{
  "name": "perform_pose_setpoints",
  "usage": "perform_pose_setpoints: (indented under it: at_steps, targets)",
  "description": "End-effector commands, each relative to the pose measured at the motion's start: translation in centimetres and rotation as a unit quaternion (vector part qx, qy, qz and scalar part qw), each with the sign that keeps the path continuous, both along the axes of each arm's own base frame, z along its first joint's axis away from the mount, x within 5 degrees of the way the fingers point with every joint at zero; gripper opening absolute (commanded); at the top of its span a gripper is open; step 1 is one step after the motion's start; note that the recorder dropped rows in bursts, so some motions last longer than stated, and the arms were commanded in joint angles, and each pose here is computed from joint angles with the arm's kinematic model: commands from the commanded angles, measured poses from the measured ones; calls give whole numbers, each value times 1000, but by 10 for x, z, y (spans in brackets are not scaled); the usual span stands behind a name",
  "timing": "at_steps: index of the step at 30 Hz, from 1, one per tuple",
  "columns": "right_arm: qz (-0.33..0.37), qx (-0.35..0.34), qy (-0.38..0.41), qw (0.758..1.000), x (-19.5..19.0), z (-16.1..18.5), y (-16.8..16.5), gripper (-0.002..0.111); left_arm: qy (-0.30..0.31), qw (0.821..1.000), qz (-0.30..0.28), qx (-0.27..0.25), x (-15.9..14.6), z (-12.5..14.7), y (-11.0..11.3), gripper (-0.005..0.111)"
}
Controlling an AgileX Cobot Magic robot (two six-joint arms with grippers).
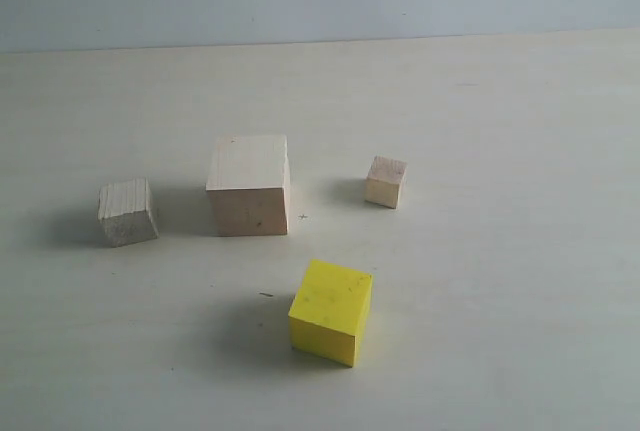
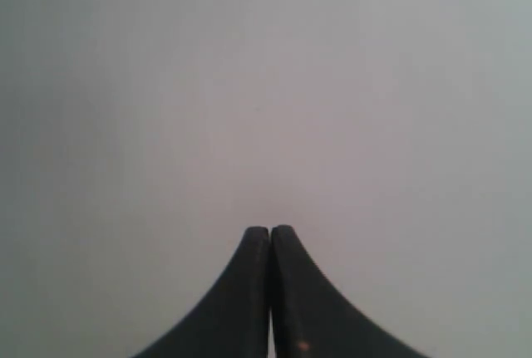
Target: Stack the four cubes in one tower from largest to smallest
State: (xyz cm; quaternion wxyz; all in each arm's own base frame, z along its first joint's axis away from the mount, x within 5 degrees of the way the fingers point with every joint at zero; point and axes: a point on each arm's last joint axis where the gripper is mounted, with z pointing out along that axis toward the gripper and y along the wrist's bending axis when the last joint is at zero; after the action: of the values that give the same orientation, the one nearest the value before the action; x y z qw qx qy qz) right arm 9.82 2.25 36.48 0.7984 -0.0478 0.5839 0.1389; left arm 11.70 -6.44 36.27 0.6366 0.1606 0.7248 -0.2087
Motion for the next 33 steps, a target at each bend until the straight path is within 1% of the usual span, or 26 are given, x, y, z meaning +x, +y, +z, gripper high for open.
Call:
perform_pose_setpoints:
  at_steps: [1,3,4,6,8,12,16,19,20,21,23,25,26,27,28,30,31,32,33]
  targets:
    - [207,-140,56,967,33,-12,41,0,8,1000,-2,-19,-1,0,0,0]
    - [306,-189,136,923,47,-25,54,0,8,1000,-2,-19,-1,0,0,0]
    - [333,-198,173,906,52,-31,57,0,8,1000,-2,-19,-1,0,0,0]
    - [375,-150,244,882,68,-40,62,0,8,1000,-2,-19,-1,0,0,0]
    - [392,-133,278,867,78,-51,68,0,10,1000,-3,-21,-1,-1,0,0]
    - [433,-158,295,837,88,-70,85,0,10,1000,-3,-24,-1,0,0,0]
    - [450,-155,319,820,94,-84,97,0,9,1000,-2,-24,-1,0,0,0]
    - [489,-93,314,808,94,-79,103,0,16,999,-1,-37,-1,0,-1,0]
    - [509,-55,301,804,92,-72,106,0,16,999,-1,-37,-1,0,-1,0]
    - [514,-44,297,804,92,-70,106,0,17,999,-2,-38,-1,0,-1,0]
    - [510,-16,289,810,94,-66,106,0,17,999,-1,-41,-1,0,-1,0]
    - [477,9,275,835,103,-63,104,0,19,999,-2,-48,-1,1,-1,0]
    - [428,27,273,861,113,-62,100,0,18,999,-1,-49,-1,1,-1,0]
    - [395,27,267,879,119,-63,97,0,18,999,-1,-49,-1,1,-1,0]
    - [341,4,251,906,127,-64,91,0,18,999,-1,-49,-1,1,-1,0]
    - [265,-31,225,937,138,-65,82,0,18,999,-1,-48,-1,1,-1,0]
    - [231,-46,212,948,142,-65,78,0,18,999,-1,-48,-1,1,-1,0]
    - [196,-85,198,957,145,-65,73,0,19,999,-1,-48,-1,0,-1,0]
    - [167,-116,197,959,148,-67,70,0,15,999,1,-50,-1,1,-1,0]
